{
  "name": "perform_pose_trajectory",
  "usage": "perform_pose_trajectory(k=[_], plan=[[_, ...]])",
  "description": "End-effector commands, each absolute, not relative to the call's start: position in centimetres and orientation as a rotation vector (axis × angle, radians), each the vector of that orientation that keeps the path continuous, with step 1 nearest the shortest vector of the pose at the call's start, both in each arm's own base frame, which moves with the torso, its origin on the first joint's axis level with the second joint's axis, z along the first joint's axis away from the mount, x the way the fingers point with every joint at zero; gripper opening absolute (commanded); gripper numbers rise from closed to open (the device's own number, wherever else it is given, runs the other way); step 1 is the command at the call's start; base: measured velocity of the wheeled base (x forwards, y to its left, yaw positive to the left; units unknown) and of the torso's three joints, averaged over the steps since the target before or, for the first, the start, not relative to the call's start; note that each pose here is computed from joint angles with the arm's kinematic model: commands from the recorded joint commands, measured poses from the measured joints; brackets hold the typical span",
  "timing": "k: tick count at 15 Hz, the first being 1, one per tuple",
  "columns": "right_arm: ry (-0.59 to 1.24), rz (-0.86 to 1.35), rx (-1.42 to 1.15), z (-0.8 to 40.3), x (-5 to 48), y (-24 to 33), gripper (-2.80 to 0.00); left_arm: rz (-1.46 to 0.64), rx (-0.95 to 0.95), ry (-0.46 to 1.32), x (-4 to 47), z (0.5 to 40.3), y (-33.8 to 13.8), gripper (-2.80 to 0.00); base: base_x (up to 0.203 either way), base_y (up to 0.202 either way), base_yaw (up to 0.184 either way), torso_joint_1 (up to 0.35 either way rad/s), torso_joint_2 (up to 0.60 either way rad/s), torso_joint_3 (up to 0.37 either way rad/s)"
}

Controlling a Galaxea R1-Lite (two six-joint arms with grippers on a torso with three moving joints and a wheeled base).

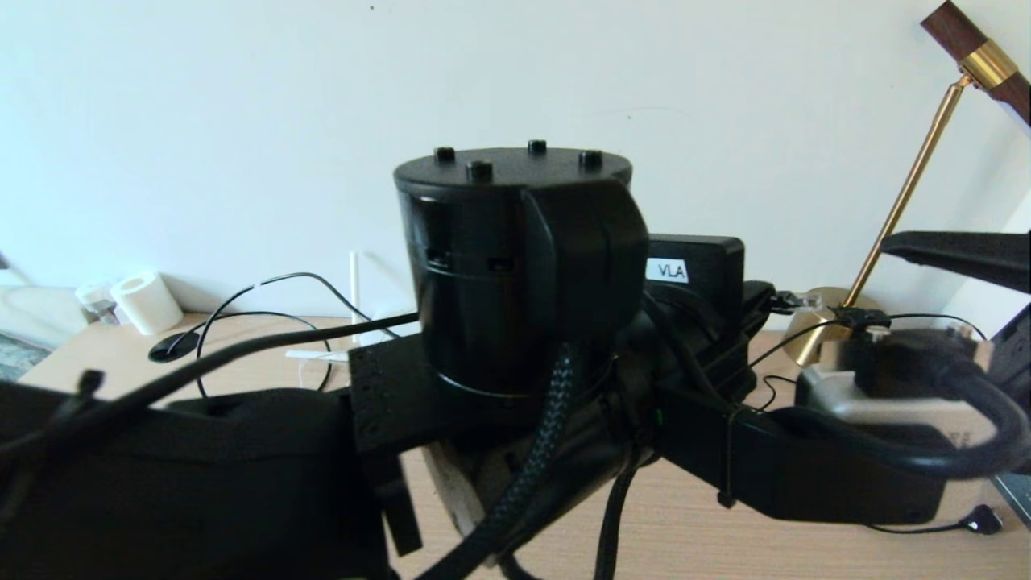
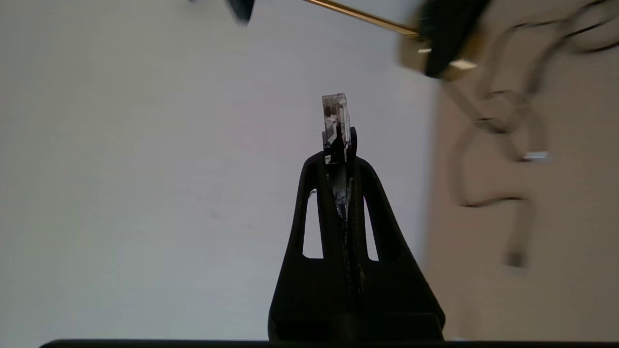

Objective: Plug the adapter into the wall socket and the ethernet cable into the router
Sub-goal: Hand it to the other hand

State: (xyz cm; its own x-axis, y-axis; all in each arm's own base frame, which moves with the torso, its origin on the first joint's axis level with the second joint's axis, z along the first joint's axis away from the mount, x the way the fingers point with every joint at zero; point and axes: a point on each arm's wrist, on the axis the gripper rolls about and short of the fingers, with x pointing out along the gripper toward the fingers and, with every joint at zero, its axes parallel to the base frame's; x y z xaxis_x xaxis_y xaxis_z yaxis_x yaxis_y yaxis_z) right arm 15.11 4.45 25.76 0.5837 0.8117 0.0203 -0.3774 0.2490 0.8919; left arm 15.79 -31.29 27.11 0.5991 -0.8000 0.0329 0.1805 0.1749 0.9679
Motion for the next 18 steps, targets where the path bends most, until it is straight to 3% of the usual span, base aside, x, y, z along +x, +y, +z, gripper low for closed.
perform_pose_trajectory(k=[1, 5, 11, 18], plan=[[0.415, 0.888, 0.862, 25.3, 14.0, 4.2, 0.0, -0.915, 1.008, -0.376, 14.4, 27.6, -29.0, -2.8, 0.0, 0.0, 0.0, 0.0, 0.0, 0.0], [0.336, 0.91, 0.695, 24.5, 12.6, 4.2, 0.0, -1.131, 0.972, -0.083, 13.1, 26.1, -27.3, -2.8, 0.0, 0.0, 0.0, 0.0, 0.0, 0.0], [0.43, 0.966, 0.591, 21.6, 11.9, 5.3, 0.0, -1.131, 1.018, -0.007, 15.4, 27.1, -31.7, -2.8, 0.0, 0.0, 0.0, 0.0, 0.0, 0.0], [0.47, 0.941, 0.618, 21.2, 11.8, 5.2, 0.0, -1.083, 1.23, 0.154, 15.7, 27.7, -33.3, -2.8, 0.0, 0.0, 0.0, 0.0, 0.0, 0.0]])
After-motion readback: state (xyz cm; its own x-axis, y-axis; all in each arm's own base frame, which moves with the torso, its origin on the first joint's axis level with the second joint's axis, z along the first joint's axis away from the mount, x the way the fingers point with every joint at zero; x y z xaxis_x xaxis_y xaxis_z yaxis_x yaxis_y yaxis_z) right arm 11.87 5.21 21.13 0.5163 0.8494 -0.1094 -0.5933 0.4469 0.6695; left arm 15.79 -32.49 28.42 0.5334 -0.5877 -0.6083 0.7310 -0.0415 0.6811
